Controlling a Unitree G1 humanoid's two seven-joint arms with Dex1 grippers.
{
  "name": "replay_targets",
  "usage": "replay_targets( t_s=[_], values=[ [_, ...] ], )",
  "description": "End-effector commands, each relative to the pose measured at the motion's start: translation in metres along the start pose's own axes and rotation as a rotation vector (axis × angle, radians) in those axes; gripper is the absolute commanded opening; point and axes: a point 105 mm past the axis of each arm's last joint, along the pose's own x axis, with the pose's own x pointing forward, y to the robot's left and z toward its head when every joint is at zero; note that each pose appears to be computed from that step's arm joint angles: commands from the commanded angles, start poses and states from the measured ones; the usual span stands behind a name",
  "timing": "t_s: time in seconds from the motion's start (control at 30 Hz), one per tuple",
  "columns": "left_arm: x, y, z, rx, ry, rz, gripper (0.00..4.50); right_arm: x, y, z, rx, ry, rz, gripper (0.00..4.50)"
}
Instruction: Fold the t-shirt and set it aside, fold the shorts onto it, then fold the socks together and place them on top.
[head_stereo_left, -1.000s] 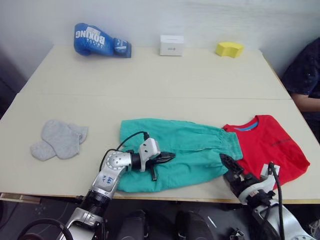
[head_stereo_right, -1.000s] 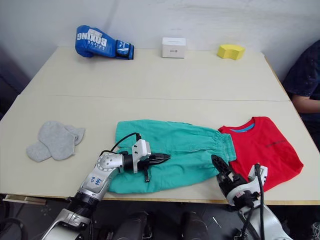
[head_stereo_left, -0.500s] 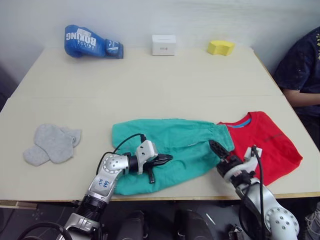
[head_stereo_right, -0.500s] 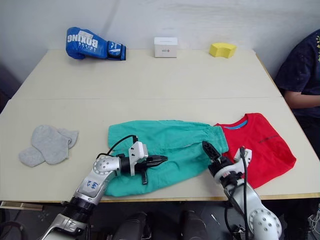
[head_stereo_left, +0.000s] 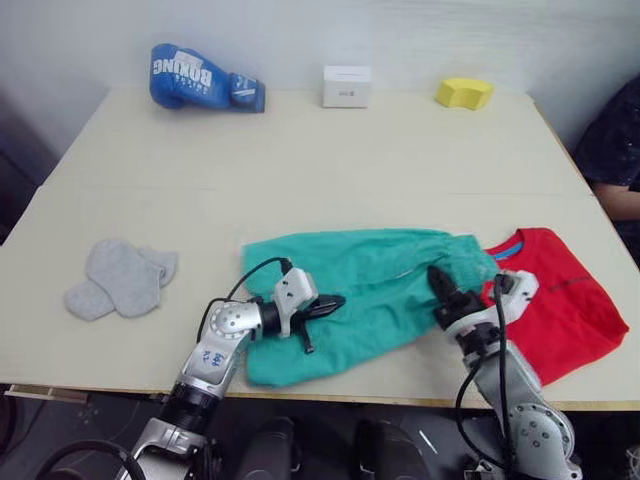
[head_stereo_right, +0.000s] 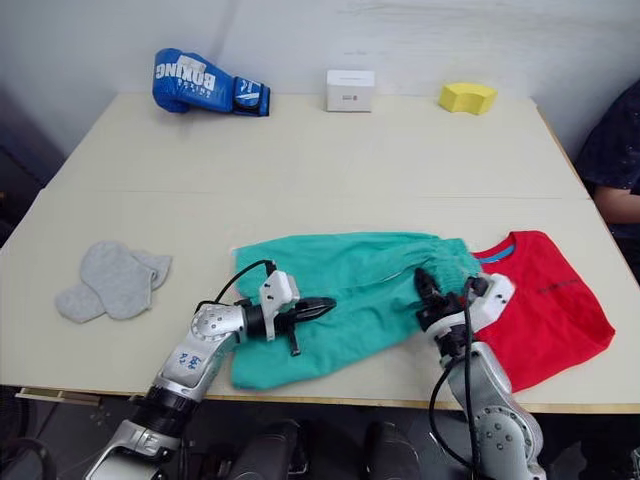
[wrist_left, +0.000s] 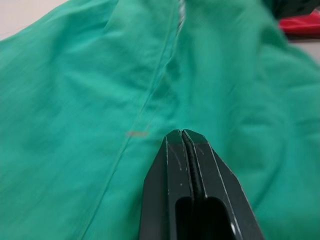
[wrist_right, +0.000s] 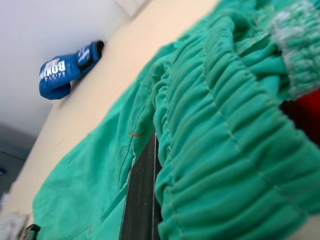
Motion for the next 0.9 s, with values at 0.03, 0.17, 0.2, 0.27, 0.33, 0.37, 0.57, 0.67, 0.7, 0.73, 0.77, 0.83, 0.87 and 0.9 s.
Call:
replay_targets(
  t_s=[0.03, 0.17, 0.2, 0.27, 0.33, 0.37, 0.57, 0.67, 0.7, 0.73, 0.77, 0.83, 0.87, 0.9],
  values=[
    [0.012, 0.007, 0.011, 0.006, -0.020, 0.050, 0.00, -0.004, 0.002, 0.036, -0.316, -0.113, 0.001, 0.04],
    [0.021, 0.011, 0.011, -0.011, -0.012, 0.075, 0.00, 0.000, 0.029, 0.034, -0.785, -0.077, 0.187, 0.04],
    [0.022, 0.012, 0.010, -0.005, 0.002, 0.083, 0.00, 0.002, 0.040, 0.029, -0.880, -0.061, 0.249, 0.04],
    [0.020, 0.018, 0.008, -0.013, 0.020, 0.120, 0.00, 0.006, 0.062, 0.015, -0.973, -0.046, 0.355, 0.04],
    [0.016, 0.024, 0.006, -0.023, 0.035, 0.162, 0.00, 0.011, 0.079, -0.001, -0.989, -0.026, 0.422, 0.04],
    [0.013, 0.026, 0.004, -0.030, 0.043, 0.174, 0.00, 0.014, 0.085, -0.011, -0.994, -0.005, 0.439, 0.04],
    [-0.009, 0.021, -0.006, -0.054, 0.066, 0.203, 0.00, 0.027, 0.099, -0.064, -0.909, 0.123, 0.478, 0.04],
    [-0.016, 0.021, -0.006, -0.065, 0.061, 0.224, 0.00, 0.026, 0.107, -0.083, -0.886, 0.198, 0.566, 0.04],
    [-0.020, 0.022, -0.006, -0.067, 0.059, 0.231, 0.00, 0.026, 0.106, -0.088, -0.899, 0.231, 0.576, 0.04],
    [-0.022, 0.023, -0.005, -0.069, 0.057, 0.237, 0.00, 0.026, 0.104, -0.092, -0.902, 0.262, 0.589, 0.04],
    [-0.025, 0.024, -0.004, -0.075, 0.050, 0.243, 0.00, 0.025, 0.105, -0.096, -0.886, 0.287, 0.608, 0.04],
    [-0.031, 0.022, 0.000, -0.090, 0.024, 0.232, 0.00, 0.019, 0.107, -0.104, -0.821, 0.367, 0.659, 0.49],
    [-0.032, 0.020, 0.002, -0.095, 0.014, 0.224, 0.00, 0.016, 0.107, -0.107, -0.801, 0.398, 0.676, 0.68],
    [-0.037, 0.017, 0.006, -0.087, -0.001, 0.210, 0.00, 0.015, 0.110, -0.105, -0.772, 0.412, 0.718, 0.99]
  ],
)
